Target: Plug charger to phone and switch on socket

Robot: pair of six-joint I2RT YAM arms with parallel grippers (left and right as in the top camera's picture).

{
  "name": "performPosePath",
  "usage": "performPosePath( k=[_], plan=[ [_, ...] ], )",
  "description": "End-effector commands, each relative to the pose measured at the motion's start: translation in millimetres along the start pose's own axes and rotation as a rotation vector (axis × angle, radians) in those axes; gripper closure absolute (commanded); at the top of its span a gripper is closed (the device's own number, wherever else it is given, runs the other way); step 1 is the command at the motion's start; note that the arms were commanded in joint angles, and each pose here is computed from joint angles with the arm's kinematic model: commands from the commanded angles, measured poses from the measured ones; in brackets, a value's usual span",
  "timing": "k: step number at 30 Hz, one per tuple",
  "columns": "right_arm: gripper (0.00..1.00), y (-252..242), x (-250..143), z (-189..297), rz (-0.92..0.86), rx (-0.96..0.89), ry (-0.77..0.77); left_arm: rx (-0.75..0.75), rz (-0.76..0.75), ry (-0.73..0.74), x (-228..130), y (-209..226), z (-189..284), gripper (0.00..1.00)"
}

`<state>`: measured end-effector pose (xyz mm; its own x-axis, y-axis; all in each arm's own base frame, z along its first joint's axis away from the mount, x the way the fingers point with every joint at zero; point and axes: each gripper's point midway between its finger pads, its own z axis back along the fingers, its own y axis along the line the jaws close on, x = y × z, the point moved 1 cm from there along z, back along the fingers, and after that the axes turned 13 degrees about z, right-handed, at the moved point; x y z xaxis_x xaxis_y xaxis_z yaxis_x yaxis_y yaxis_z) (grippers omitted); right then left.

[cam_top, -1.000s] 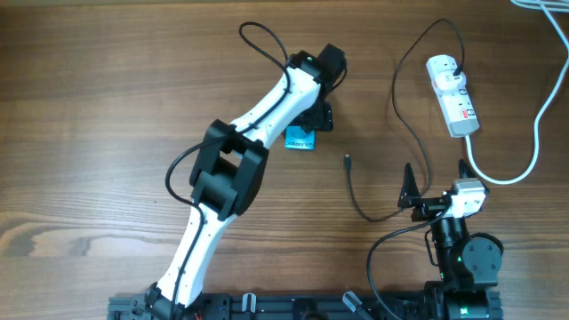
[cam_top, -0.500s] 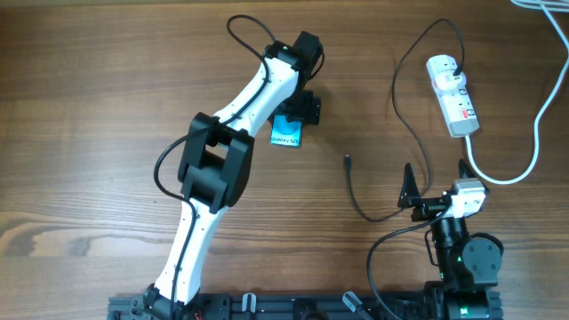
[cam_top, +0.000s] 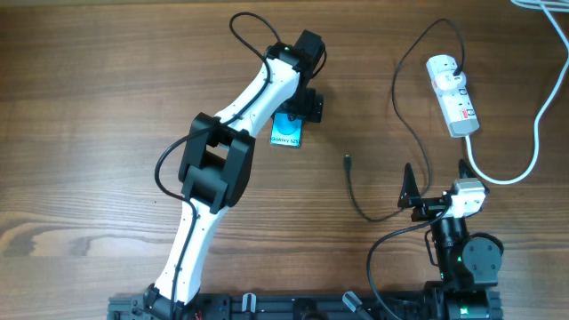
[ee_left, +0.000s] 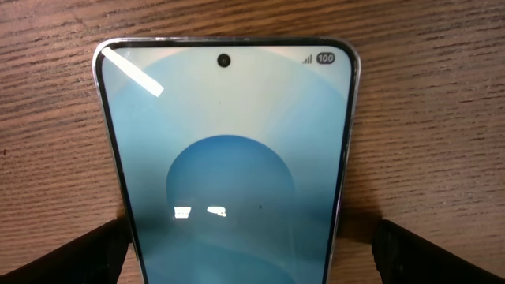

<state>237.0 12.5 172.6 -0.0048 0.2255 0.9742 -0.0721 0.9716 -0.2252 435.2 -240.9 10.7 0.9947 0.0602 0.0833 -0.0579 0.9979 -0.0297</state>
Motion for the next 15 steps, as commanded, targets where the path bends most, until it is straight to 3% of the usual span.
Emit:
performPosePath(
  k=[1, 15],
  plan=[
    [0.00, 2, 1, 0, -0.007, 0.007, -0.008, -0.007, 0.029, 0.060, -9, 4, -15, 0.01],
    [0.00, 2, 1, 0, -0.007, 0.007, -0.008, 0.025, 0.047, 0.066, -8, 15, -15, 0.04]
  ],
)
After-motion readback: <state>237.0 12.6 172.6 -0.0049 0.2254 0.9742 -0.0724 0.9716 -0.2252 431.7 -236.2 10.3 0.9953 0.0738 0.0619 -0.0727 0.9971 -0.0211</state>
